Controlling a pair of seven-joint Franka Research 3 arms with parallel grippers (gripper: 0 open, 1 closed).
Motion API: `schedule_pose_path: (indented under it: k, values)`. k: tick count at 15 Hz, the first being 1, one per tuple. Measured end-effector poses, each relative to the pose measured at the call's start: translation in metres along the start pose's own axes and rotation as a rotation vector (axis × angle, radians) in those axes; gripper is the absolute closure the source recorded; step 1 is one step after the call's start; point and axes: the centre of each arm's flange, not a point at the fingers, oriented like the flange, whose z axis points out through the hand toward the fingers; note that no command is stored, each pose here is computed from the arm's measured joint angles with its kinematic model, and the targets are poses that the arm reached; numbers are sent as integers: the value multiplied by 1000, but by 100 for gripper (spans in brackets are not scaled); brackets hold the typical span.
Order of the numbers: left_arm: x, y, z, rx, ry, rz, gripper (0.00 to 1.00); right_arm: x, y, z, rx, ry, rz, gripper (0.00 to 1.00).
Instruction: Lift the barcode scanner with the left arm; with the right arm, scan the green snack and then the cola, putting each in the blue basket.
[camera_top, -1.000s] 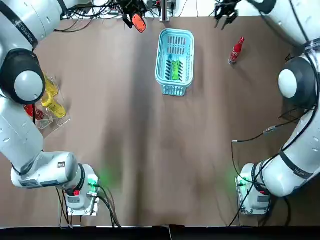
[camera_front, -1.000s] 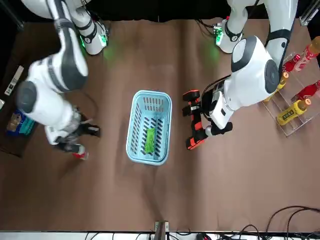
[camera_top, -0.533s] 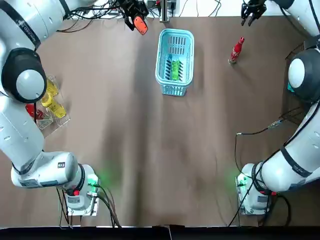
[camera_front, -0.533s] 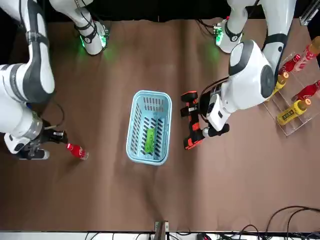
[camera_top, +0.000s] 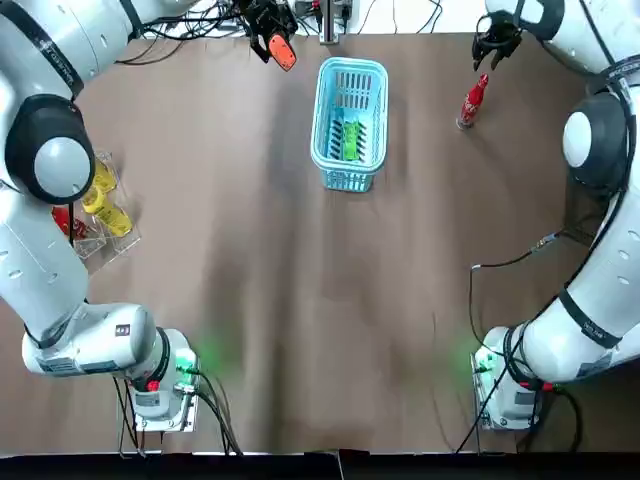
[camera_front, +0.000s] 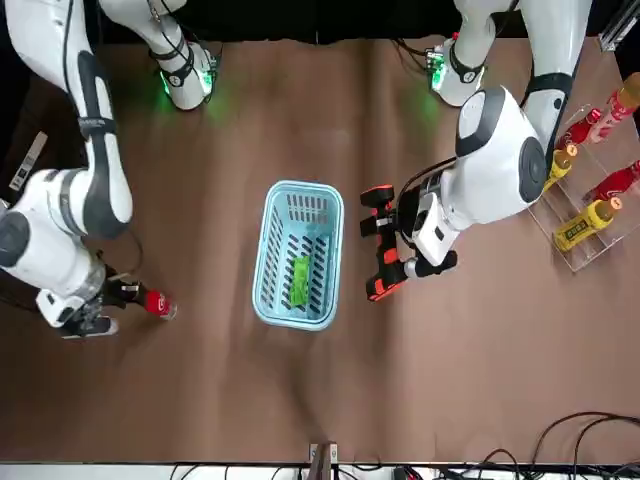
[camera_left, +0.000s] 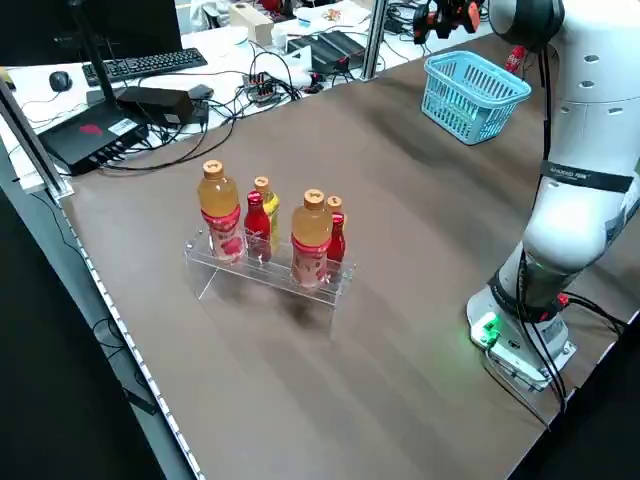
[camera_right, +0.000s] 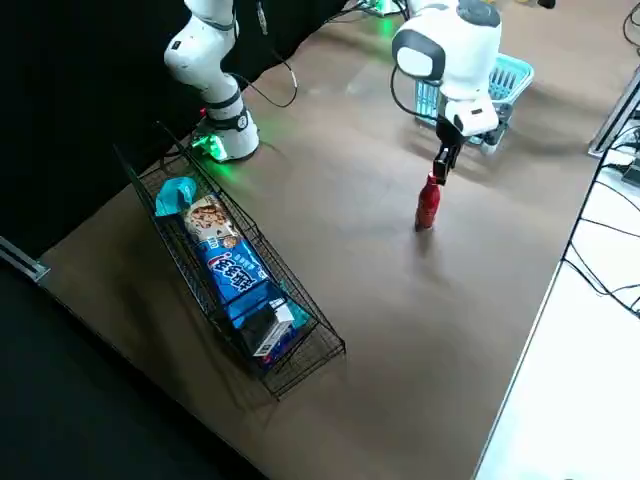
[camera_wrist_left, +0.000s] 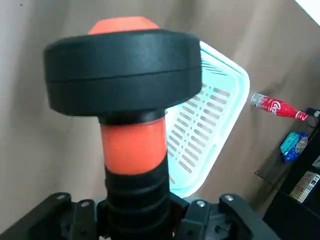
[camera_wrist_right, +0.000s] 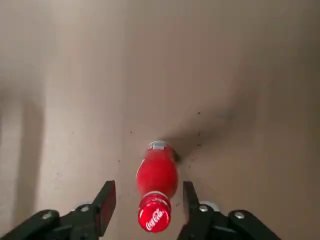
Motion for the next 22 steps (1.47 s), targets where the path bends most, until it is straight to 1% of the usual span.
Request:
schedule_pose_path:
  k: [5,10,11,12,13,14,15,19,22]
  values:
    - [1,0,4,-1,-4,-1,94,-8,0,22,-2,-43,-24,37]
    - [2,-1,5,-2,-4,-2,94,-11,1,27,-2,-56,-24,41]
    - [2,-1,5,-2,-4,-2,94,-12,1,27,-2,-56,-25,44]
    - [2,-1,5,-2,-4,-2,94,-12,1,27,-2,-57,-25,54]
    - [2,0,5,-2,-3,-2,94,-12,2,27,-2,-56,-25,61]
    - [2,0,5,-3,-3,-2,94,-12,1,27,-2,-56,-25,61]
    - [2,0,5,-3,-3,-2,94,-12,1,27,-3,-56,-26,67]
    - [2,0,5,-3,-3,-2,94,-12,1,24,0,-60,-27,68]
    - [2,-1,4,-4,-2,-3,94,-14,-17,-6,28,-104,-55,68]
